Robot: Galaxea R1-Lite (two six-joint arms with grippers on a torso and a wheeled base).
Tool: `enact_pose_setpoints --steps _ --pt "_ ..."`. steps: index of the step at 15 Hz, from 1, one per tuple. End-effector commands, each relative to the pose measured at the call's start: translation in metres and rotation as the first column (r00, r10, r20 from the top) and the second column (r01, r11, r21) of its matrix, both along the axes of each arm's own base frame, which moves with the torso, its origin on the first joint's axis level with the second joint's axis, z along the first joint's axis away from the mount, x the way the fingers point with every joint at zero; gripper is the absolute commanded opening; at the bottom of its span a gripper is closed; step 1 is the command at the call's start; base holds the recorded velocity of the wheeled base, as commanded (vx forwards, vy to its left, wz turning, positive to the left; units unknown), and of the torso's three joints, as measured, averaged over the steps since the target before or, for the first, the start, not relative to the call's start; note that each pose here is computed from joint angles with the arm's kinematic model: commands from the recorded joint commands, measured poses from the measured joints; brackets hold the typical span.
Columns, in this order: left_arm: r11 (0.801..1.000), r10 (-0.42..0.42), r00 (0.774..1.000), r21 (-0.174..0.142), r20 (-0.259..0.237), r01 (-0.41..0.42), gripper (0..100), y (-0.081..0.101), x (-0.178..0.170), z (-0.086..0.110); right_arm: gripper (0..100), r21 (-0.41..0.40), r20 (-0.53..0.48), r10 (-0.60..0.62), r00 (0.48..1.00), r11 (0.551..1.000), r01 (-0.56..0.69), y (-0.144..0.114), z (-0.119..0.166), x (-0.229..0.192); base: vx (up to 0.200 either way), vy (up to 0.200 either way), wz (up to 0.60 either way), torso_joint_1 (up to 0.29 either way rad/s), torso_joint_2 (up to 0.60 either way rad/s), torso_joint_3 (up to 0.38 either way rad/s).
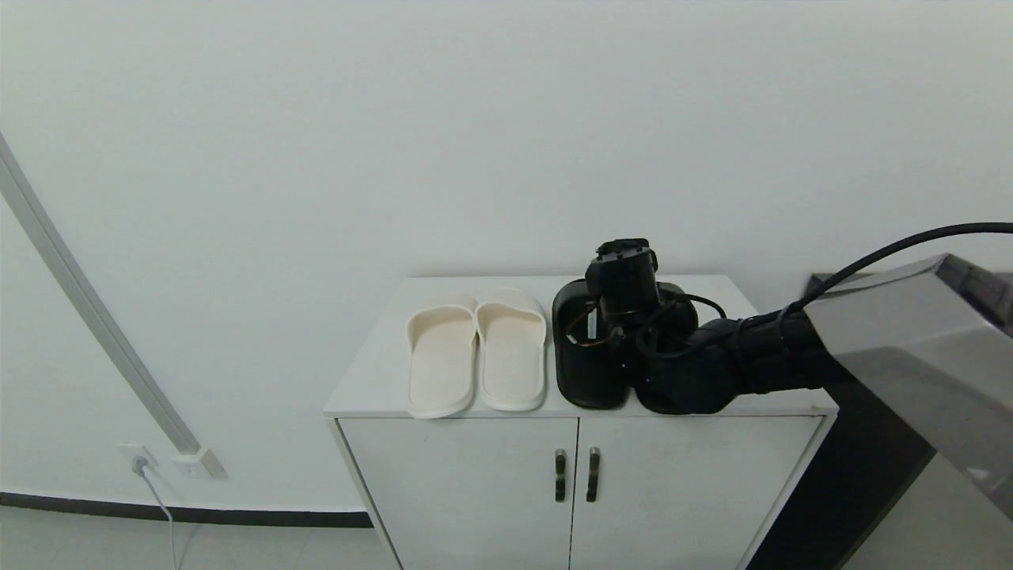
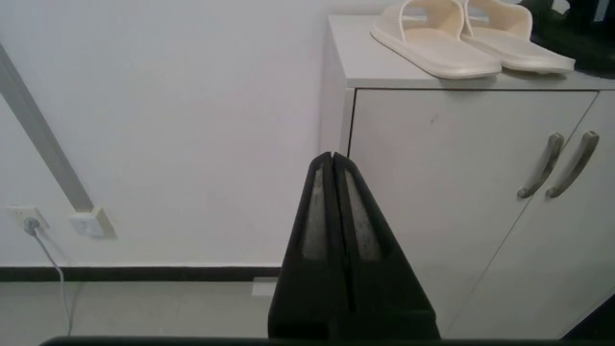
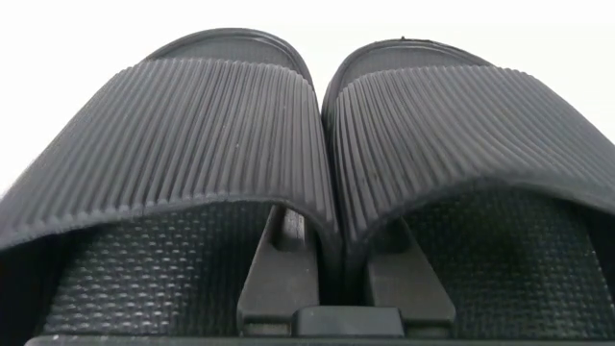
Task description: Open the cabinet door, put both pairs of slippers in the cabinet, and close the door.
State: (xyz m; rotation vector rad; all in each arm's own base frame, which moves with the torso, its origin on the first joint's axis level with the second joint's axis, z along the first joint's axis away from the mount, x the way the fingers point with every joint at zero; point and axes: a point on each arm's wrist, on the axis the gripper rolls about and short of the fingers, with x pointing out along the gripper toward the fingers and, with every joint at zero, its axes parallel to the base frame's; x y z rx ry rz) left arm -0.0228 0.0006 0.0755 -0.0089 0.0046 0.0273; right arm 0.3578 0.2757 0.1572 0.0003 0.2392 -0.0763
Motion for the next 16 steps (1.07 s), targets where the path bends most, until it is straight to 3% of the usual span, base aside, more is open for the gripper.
enact_pose_setpoints --steps 1,6,8,11,14,16 --pt "1.0 0.0 1.0 0.0 0.0 0.0 0 0.0 0.0 0.0 0 0.029 0.024 0.107 0.994 0.994 -0.108 -0.017 0.041 -0.047 0.0 0.0 0.0 0.0 0.0 0.0" --pt "1.0 0.0 1.0 0.0 0.0 0.0 0 0.0 0.0 0.0 0 0.072 0.037 0.391 0.92 0.917 -0.393 -0.047 0.068 -0.118 0.0 0.0 0.0 0.0 0.0 0.0" --pt "1.0 -0.001 1.0 0.0 0.0 0.001 0 0.0 0.0 0.0 0 0.064 0.052 0.553 0.832 0.829 -0.555 -0.067 0.072 -0.15 0.0 0.0 0.0 0.0 0.0 0.0" --pt "1.0 -0.001 1.0 0.0 0.0 0.001 0 0.0 0.0 0.0 0 0.076 0.053 0.671 0.739 0.736 -0.673 -0.084 0.069 -0.172 0.0 0.0 0.0 0.0 0.0 0.0" --pt "1.0 -0.003 1.0 0.001 0.0 0.003 0 0.0 0.0 0.0 0 0.091 0.046 0.731 0.681 0.676 -0.731 -0.097 0.066 -0.189 0.0 0.0 0.0 0.0 0.0 0.0" --pt "1.0 -0.003 1.0 0.001 0.0 0.003 0 0.0 0.0 0.0 0 0.1 0.02 0.747 0.665 0.66 -0.745 -0.104 0.057 -0.196 0.0 0.0 0.0 0.0 0.0 0.0"
